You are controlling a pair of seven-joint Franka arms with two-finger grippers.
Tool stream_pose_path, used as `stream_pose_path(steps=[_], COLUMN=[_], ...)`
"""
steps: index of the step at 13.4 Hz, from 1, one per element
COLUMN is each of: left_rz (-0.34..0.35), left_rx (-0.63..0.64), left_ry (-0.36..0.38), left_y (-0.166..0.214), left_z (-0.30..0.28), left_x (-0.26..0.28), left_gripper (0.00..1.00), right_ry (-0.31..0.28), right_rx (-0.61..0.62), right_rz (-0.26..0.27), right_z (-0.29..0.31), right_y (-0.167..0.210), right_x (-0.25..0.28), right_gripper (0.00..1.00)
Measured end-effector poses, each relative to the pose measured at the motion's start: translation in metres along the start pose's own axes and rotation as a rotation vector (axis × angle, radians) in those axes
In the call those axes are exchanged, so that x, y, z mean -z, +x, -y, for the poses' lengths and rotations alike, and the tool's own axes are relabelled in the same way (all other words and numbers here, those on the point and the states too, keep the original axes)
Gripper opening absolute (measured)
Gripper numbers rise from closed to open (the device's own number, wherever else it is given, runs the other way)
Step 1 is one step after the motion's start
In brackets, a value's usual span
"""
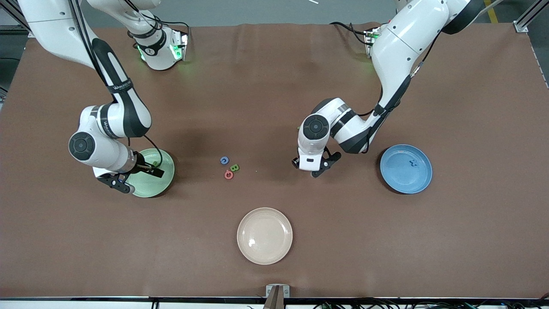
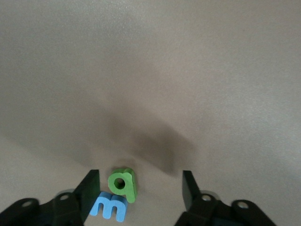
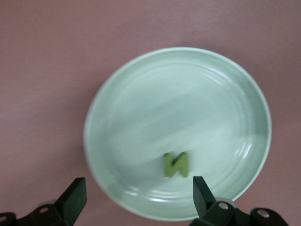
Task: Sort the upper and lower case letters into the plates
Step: 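Carry the q to the blue plate while the right gripper grasps pink Q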
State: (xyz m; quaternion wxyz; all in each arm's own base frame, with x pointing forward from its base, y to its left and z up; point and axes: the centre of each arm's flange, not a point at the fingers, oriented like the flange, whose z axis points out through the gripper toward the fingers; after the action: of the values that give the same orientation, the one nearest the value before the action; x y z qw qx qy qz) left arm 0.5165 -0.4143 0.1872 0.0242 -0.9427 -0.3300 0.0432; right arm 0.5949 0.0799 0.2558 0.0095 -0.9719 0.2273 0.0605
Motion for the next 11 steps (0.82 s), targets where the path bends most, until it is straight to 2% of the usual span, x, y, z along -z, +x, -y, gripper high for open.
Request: stream_pose_path(steps=[1,3,6,11], left_rz=[0.002,0.005,0.008,0.003], left_rx=[0.000,0.000,-0.001,-0.009], left_ry=[0.005,0.014,0.020,0.022], left_y=[0.000,0.000,-0.001,-0.003], left_z=[0.001,0.002,0.003,0.003], left_x=[-0.003,-0.009,-0.013,-0.013], left_gripper=[0.67,0.62,0.60,0.56], right_ry=[0.007,0.023,0.038,0.053], right_rx=[-0.028,-0.090,-0.170,-0.229], right_rz=[-0.010,-0.020,-0.015,-0.020], right_z=[0.025,0.078,0.144,0.186], right_y=[-0.009,-0.033,-0.056,-0.057], right_x=[0.010,0.014,-0.006,-0.030], right_gripper=[1.00,1.00,1.00,1.00])
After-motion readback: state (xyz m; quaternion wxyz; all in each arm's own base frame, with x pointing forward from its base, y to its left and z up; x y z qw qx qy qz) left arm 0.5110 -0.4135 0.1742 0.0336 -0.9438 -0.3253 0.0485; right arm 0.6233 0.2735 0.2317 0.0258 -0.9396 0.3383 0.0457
